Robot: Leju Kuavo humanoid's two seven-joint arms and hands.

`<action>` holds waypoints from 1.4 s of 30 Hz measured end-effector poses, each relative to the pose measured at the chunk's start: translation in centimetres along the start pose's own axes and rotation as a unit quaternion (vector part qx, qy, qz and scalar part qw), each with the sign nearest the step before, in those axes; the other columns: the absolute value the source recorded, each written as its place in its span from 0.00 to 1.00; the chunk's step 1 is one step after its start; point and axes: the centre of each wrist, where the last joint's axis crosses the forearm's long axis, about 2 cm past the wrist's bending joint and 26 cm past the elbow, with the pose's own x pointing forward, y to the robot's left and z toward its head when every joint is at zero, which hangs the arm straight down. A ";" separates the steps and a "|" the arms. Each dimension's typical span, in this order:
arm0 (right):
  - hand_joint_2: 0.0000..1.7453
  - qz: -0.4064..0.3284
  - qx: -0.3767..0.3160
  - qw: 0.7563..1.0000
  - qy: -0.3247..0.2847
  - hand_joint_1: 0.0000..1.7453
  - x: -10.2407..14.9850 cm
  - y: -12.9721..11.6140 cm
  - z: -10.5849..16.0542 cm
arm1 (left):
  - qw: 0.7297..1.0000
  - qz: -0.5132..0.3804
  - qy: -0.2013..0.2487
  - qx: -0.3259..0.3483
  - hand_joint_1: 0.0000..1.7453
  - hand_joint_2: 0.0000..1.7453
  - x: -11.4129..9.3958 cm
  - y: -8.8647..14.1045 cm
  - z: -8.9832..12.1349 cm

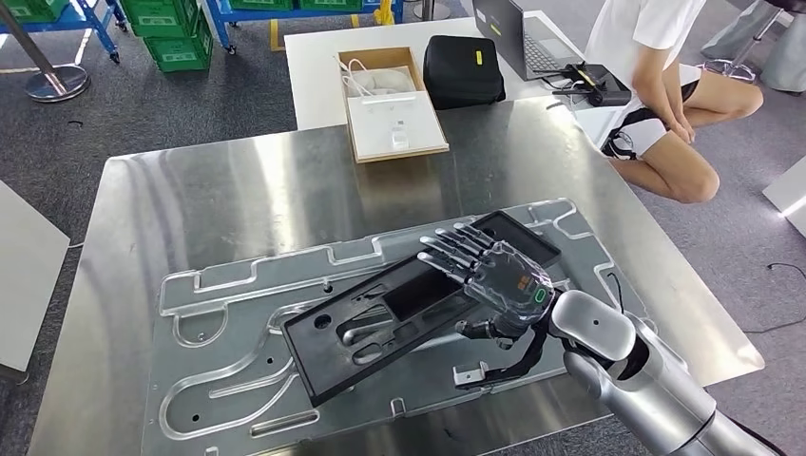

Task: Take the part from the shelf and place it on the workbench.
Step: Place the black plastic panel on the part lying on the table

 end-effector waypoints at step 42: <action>0.00 0.002 0.017 1.000 0.001 0.00 -0.7 -0.1 -0.2 | 1.000 0.003 0.015 -0.015 0.00 0.00 1.1 -2.0 -0.3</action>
